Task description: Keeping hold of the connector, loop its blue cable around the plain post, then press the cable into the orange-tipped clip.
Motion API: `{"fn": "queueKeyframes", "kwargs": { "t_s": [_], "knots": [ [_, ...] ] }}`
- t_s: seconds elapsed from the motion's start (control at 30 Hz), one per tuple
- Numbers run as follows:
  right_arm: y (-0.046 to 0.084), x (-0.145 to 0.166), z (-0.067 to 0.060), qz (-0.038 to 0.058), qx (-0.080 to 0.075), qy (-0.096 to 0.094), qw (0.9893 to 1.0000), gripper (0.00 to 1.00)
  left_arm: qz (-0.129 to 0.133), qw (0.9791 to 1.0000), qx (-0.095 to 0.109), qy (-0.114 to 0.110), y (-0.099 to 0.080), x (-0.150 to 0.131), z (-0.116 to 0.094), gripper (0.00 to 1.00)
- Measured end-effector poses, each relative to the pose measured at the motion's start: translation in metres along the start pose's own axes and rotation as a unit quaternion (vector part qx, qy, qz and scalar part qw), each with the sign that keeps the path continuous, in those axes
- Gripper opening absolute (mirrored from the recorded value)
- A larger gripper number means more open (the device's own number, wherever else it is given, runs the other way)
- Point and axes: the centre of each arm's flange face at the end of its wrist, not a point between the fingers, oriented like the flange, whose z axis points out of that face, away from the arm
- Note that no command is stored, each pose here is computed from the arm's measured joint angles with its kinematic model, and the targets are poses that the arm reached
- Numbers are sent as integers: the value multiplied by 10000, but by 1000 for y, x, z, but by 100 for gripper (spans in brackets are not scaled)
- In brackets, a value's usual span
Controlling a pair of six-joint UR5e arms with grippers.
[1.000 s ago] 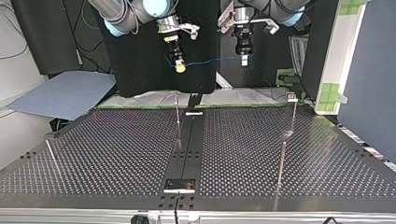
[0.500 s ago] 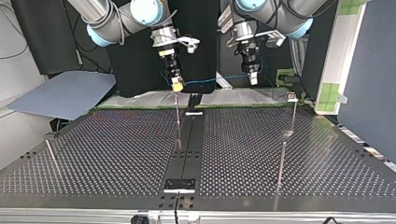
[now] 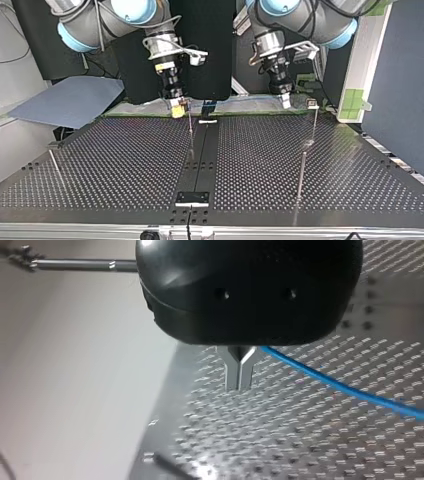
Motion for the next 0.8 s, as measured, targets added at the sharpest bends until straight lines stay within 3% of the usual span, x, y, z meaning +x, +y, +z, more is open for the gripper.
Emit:
{"fn": "queueKeyframes", "kwargs": {
  "t_s": [0.17,0.4,0.67,0.8],
  "knots": [
    [4,26,8,-25,154,159,9998,0,-80,9998,-67,-178,-5,-29,13,0],
    [5,36,20,-21,350,220,9991,0,38,9996,-61,-255,-13,-53,31,0],
    [2,24,42,-98,499,-9,9987,0,180,9994,-27,-299,-16,-74,58,0],
    [0,25,52,-109,558,2,9984,0,222,9992,-15,-337,-14,-87,74,0]
  ]
}}
